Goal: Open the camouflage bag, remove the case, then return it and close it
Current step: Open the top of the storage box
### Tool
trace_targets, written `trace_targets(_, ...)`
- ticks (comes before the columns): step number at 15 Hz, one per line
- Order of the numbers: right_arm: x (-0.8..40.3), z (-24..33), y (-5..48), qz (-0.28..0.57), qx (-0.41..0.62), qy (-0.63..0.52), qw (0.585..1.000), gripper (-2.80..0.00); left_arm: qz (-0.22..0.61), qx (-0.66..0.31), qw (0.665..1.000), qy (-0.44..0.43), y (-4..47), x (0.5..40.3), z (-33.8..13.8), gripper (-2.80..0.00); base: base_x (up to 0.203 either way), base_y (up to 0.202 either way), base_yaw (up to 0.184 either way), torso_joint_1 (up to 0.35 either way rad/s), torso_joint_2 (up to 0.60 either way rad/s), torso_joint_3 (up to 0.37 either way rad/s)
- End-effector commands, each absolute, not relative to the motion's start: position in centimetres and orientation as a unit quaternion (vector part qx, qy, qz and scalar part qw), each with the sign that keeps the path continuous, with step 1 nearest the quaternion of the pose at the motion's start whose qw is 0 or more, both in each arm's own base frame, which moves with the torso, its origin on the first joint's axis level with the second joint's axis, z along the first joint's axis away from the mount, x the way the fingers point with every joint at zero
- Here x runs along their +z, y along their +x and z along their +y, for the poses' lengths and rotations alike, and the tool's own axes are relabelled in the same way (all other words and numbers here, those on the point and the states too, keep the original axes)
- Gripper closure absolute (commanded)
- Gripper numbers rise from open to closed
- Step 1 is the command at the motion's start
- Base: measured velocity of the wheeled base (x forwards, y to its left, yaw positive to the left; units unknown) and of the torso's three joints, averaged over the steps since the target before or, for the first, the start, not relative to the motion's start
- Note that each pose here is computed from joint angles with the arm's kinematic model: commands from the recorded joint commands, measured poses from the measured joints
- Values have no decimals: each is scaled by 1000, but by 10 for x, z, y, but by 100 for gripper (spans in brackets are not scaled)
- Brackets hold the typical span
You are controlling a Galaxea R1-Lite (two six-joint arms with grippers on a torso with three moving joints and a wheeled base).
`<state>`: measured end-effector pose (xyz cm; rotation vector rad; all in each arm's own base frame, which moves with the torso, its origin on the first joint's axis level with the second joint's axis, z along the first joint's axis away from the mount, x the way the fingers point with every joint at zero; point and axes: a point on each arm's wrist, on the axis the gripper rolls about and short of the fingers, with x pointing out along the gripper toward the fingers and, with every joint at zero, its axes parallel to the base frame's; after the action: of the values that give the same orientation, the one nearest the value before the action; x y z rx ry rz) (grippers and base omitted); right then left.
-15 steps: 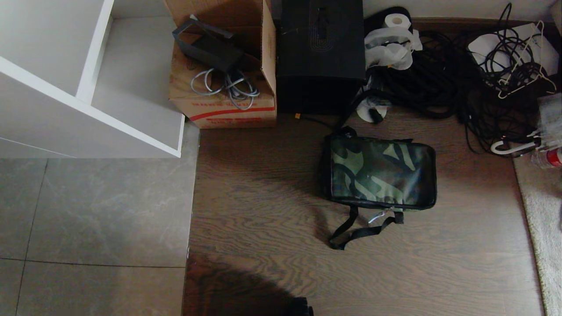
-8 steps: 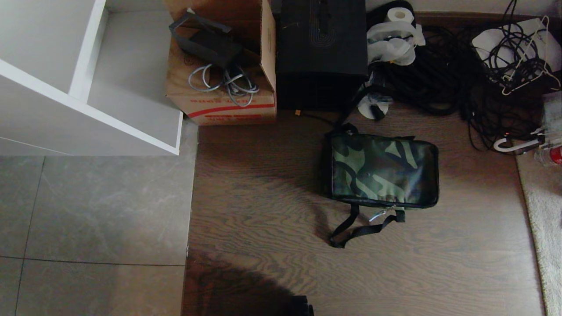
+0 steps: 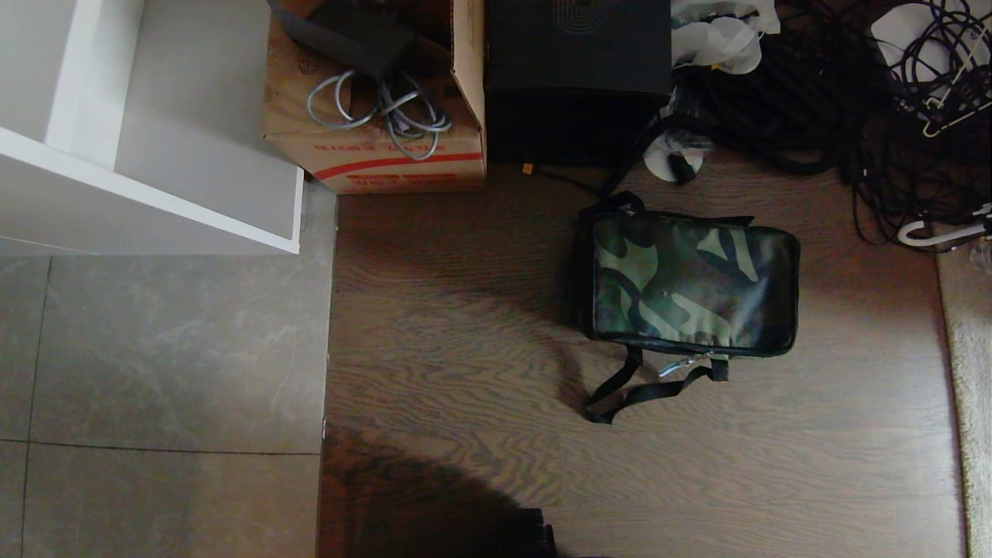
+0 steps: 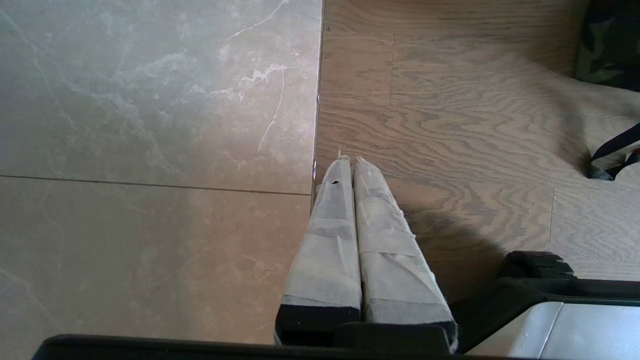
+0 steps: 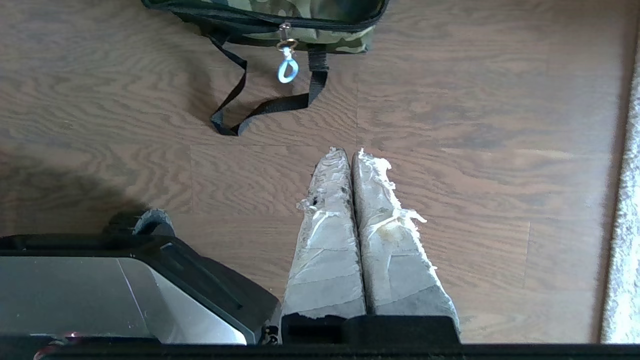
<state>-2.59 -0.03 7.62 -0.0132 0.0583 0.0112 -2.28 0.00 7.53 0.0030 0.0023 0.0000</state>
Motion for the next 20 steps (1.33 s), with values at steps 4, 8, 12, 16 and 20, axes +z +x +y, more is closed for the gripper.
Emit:
trace_targets(4,144,0,-50,87,8,16,996,0,2,0,1000,2,-23,75,0,0,0,0,0,0,2,-18)
trace_targets(8,186,3,-4,271,53,64,959,0,2,0,1000,2,-23,75,0,0,0,0,0,0,0,0)
trace_targets(12,174,8,88,394,95,96,909,0,2,0,1000,2,-23,75,0,0,0,0,0,0,0,0)
trace_targets(16,135,16,186,452,113,106,878,0,2,0,1000,2,-23,75,0,0,0,0,0,0,0,0)
trace_targets(20,96,34,264,441,148,94,880,0,2,0,1000,2,-23,75,0,0,0,0,0,0,0,0)
